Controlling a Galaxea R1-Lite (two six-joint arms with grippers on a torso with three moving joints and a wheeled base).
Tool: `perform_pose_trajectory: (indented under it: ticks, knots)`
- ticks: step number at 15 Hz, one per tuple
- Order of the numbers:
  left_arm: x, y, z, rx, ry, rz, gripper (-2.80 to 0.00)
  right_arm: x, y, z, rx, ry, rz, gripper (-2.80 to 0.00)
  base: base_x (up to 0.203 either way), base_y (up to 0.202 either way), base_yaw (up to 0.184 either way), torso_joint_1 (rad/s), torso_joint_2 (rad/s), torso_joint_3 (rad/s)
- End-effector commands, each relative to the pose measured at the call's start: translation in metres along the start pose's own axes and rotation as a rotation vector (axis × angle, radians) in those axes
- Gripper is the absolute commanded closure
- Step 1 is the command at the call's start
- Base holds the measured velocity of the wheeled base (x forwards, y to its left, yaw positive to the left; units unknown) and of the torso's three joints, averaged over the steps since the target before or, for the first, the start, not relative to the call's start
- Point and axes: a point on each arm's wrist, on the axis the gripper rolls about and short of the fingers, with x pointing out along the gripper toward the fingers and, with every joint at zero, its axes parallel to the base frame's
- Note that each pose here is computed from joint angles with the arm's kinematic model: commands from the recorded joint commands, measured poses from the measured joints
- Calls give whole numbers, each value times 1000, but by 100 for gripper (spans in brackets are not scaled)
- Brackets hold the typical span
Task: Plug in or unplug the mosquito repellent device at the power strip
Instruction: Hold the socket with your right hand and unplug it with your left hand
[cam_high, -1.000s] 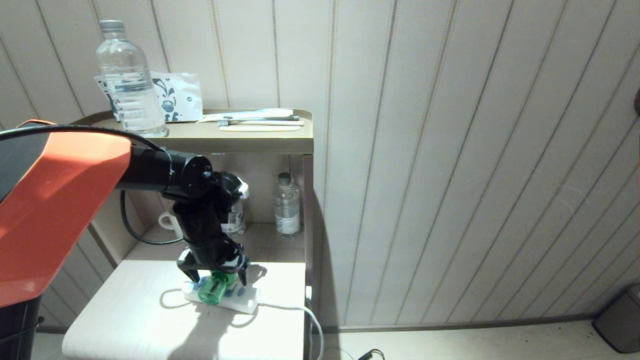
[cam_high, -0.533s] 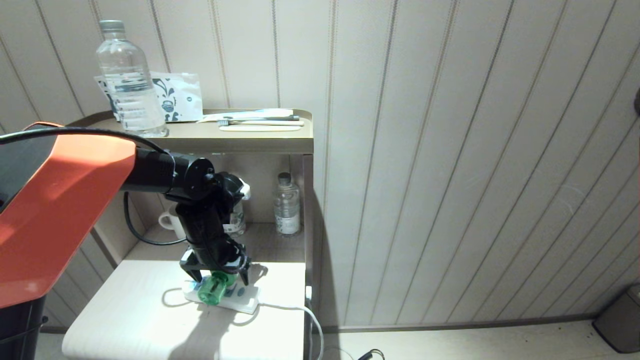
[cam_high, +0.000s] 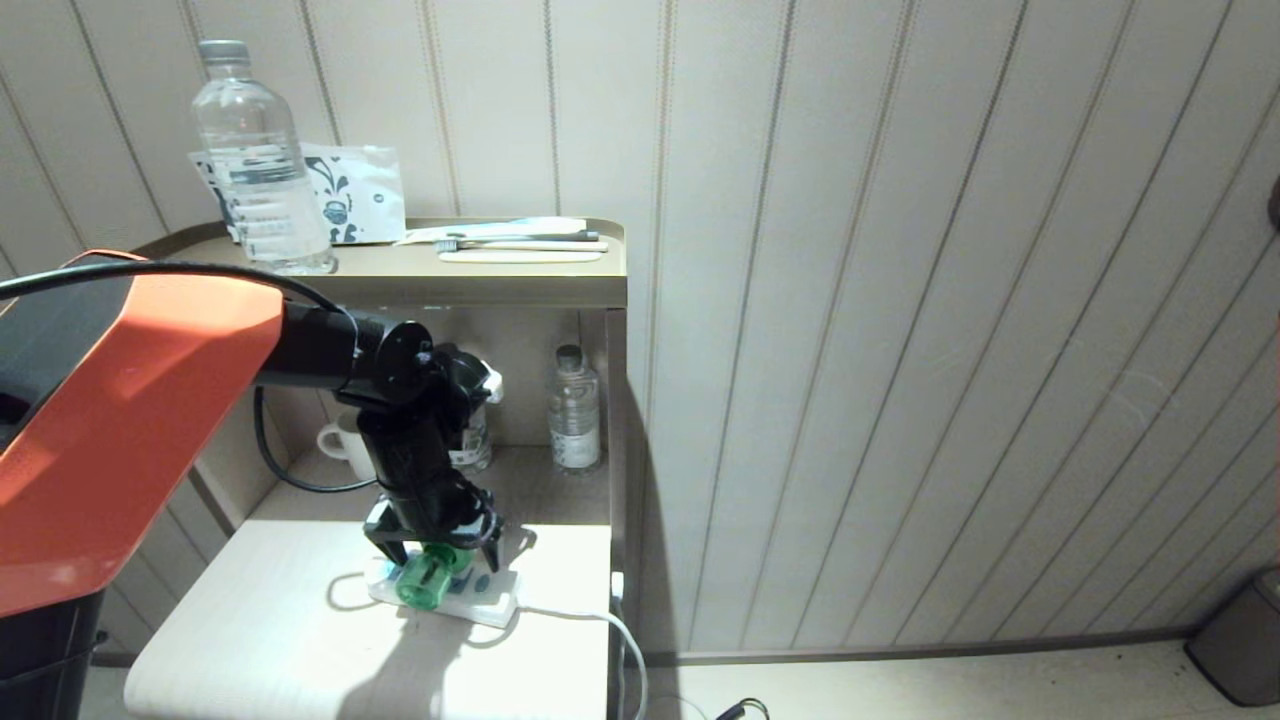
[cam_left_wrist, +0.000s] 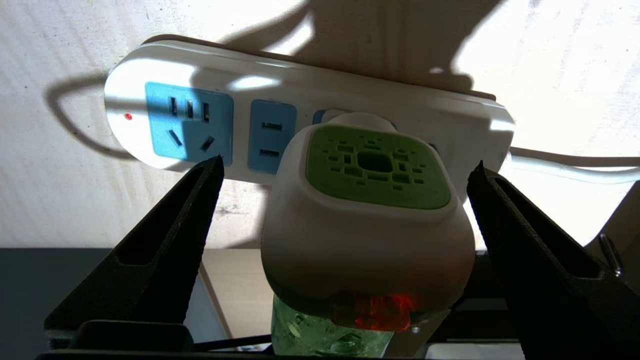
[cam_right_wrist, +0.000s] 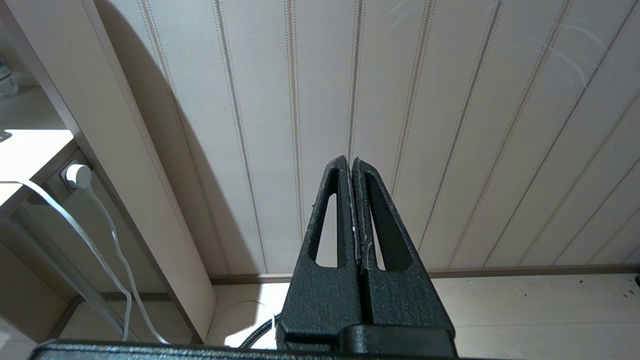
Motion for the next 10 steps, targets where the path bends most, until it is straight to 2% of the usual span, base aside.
perform_pose_trajectory:
  ticks: [1, 4, 5, 10]
  knots:
    - [2, 0, 0, -2, 8, 3, -280, 0, 0, 0, 0, 0, 0, 0, 0, 0, 0, 0, 0, 0]
    - [1, 0, 1, -4, 4, 2, -280, 0, 0, 0, 0, 0, 0, 0, 0, 0, 0, 0, 0, 0]
    - [1, 0, 1, -1, 4, 2, 0, 0, 0, 0, 0, 0, 0, 0, 0, 0, 0, 0, 0, 0]
    - [5, -1, 5, -6, -5, 1, 0, 0, 0, 0, 0, 0, 0, 0, 0, 0, 0, 0, 0, 0]
